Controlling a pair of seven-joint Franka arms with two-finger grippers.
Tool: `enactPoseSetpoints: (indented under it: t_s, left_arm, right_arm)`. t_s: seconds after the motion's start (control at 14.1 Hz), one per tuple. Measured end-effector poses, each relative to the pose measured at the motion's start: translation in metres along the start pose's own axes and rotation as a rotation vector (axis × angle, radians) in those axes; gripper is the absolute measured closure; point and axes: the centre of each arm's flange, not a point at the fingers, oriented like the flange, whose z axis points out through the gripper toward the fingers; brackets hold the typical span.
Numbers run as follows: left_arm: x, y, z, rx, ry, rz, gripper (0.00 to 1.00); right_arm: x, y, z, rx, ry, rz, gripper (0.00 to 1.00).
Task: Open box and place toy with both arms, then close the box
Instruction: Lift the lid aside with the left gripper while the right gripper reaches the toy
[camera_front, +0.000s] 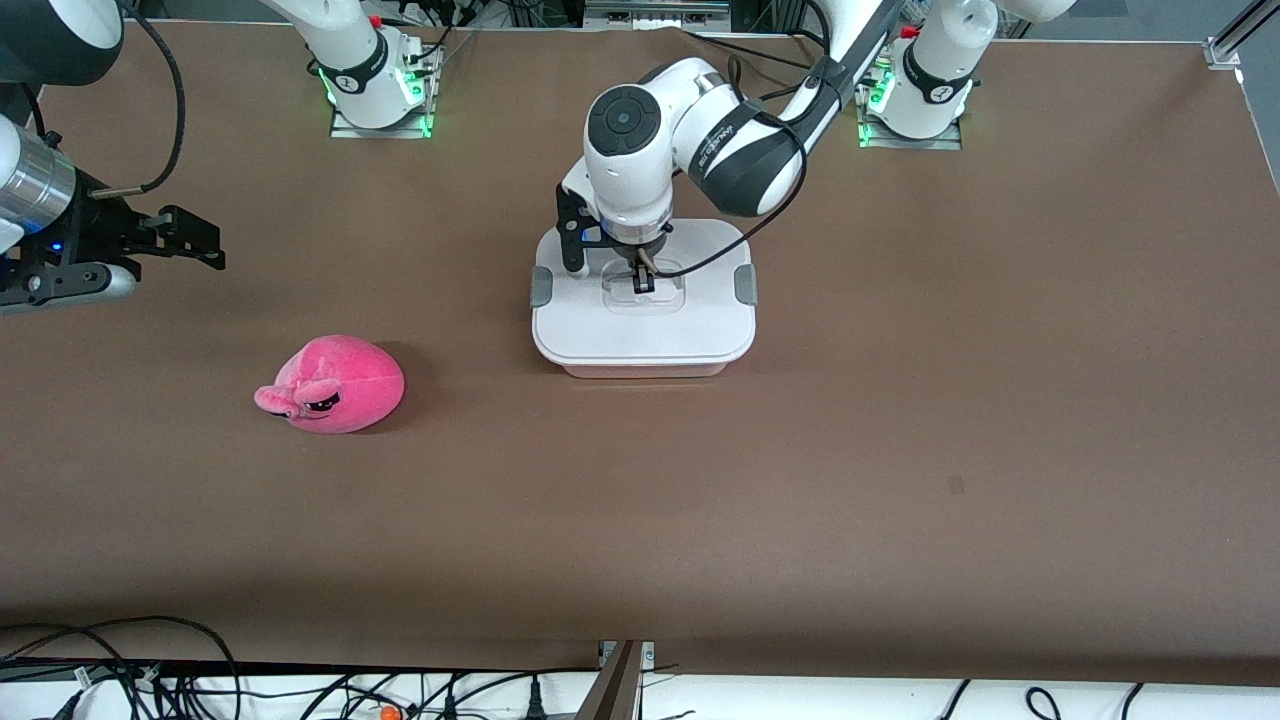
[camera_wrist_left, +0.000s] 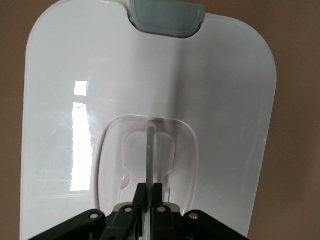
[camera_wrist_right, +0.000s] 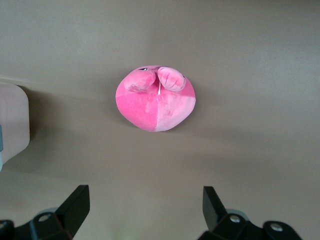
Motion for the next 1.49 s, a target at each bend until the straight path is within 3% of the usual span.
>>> enactPoseSetpoints:
  t_s: [0.21, 0.43, 0.57, 0.92, 1.13, 1.49]
  left_arm:
    - [-0.001, -0.002, -0.004, 0.005, 0.004, 0.038, 0.93]
    - [-0.003, -0.004, -0.015, 0.017, 0.018, 0.051, 0.93]
    - [-0.003, -0.006, -0.026, 0.025, 0.026, 0.051, 0.93]
    - [-0.021, -0.016, -0.066, 0.000, -0.015, 0.023, 0.93]
    - [-0.072, -0.050, -0.102, -0.031, -0.050, -0.041, 0.93]
    - [-0.216, -0.142, -0.138, -0.110, -0.074, -0.001, 0.93]
  right_arm:
    - [0.004, 0.001, 0.008, -0.025, -0.017, -0.004, 0.00]
    - [0.019, -0.008, 0.038, -0.090, -0.080, -0.035, 0.00]
    - [0.027, -0.014, 0.056, -0.098, -0.107, -0.046, 0.00]
    - [0.030, -0.009, 0.060, -0.090, -0.111, -0.035, 0.00]
    - [0.039, 0.001, 0.078, -0.048, -0.086, -0.008, 0.00]
    - [0.049, 0.014, 0.151, -0.034, -0.053, 0.017, 0.00]
